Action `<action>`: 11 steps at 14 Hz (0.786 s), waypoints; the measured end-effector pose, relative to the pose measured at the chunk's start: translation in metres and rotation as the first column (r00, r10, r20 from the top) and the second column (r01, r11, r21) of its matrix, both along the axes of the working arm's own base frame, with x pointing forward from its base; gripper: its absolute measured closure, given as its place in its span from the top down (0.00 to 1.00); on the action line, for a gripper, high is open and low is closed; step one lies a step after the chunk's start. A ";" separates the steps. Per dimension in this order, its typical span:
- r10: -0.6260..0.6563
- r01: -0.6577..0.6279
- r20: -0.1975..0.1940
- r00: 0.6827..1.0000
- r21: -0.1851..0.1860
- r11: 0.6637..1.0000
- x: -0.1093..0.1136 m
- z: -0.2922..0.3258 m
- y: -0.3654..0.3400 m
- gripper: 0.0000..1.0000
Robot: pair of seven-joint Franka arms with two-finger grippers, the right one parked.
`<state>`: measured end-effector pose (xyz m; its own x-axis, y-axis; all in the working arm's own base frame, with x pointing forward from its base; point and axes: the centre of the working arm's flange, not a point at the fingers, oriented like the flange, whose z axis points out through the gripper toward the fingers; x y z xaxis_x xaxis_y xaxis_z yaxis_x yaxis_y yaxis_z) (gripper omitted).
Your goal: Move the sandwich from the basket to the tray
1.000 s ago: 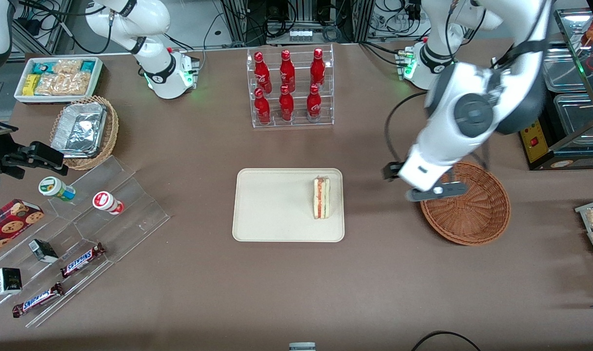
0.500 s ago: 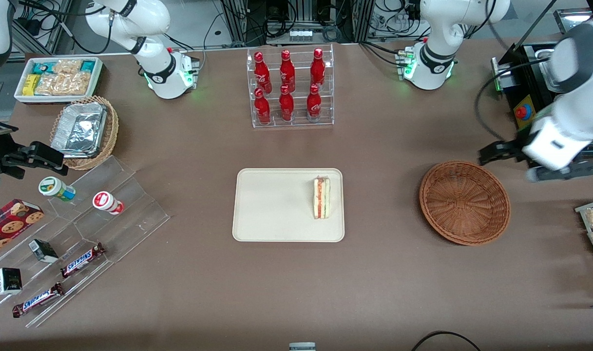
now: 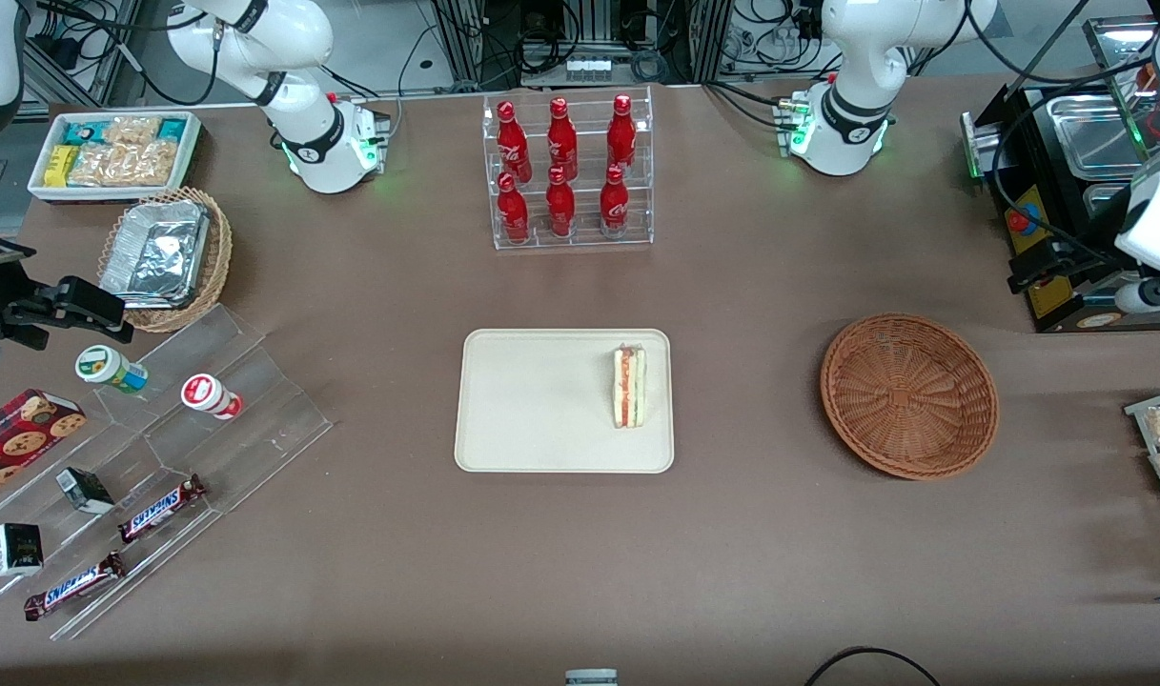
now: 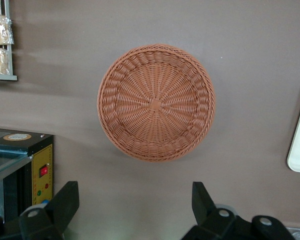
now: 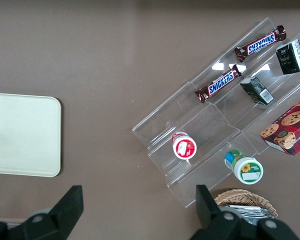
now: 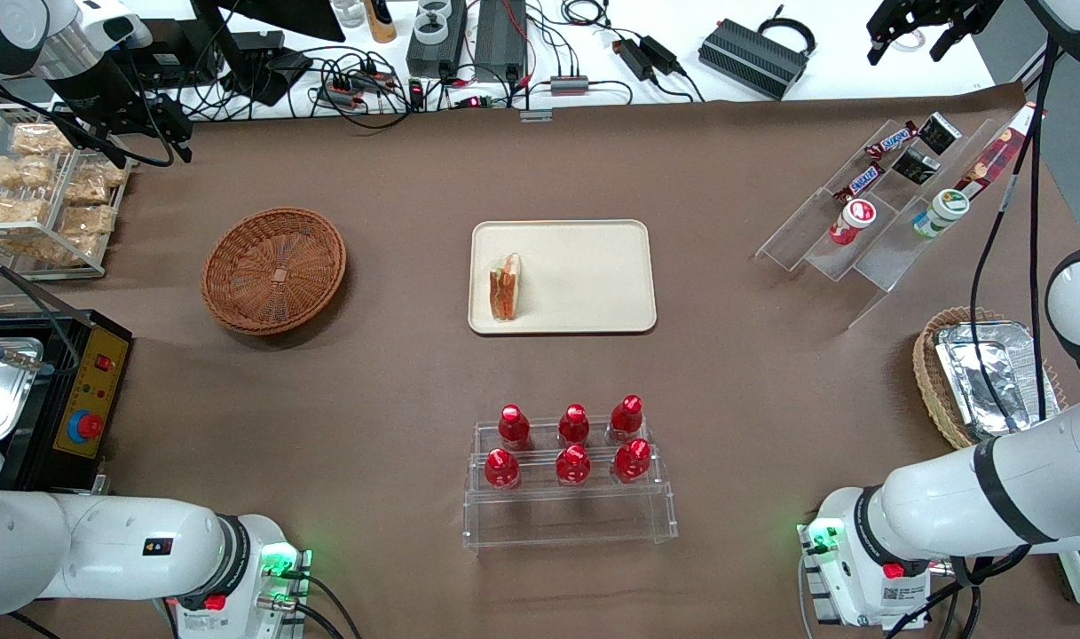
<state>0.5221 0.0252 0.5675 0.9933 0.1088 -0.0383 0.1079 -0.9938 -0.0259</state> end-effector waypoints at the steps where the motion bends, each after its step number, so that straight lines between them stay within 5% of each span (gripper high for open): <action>1: -0.029 0.029 -0.004 1.000 0.000 1.000 -0.001 0.003 -0.005 1.00; 7: -0.127 0.127 -0.013 0.992 -0.005 0.992 -0.006 0.011 -0.037 1.00; 11: -0.123 0.123 -0.018 0.992 -0.011 0.992 -0.031 0.041 -0.033 1.00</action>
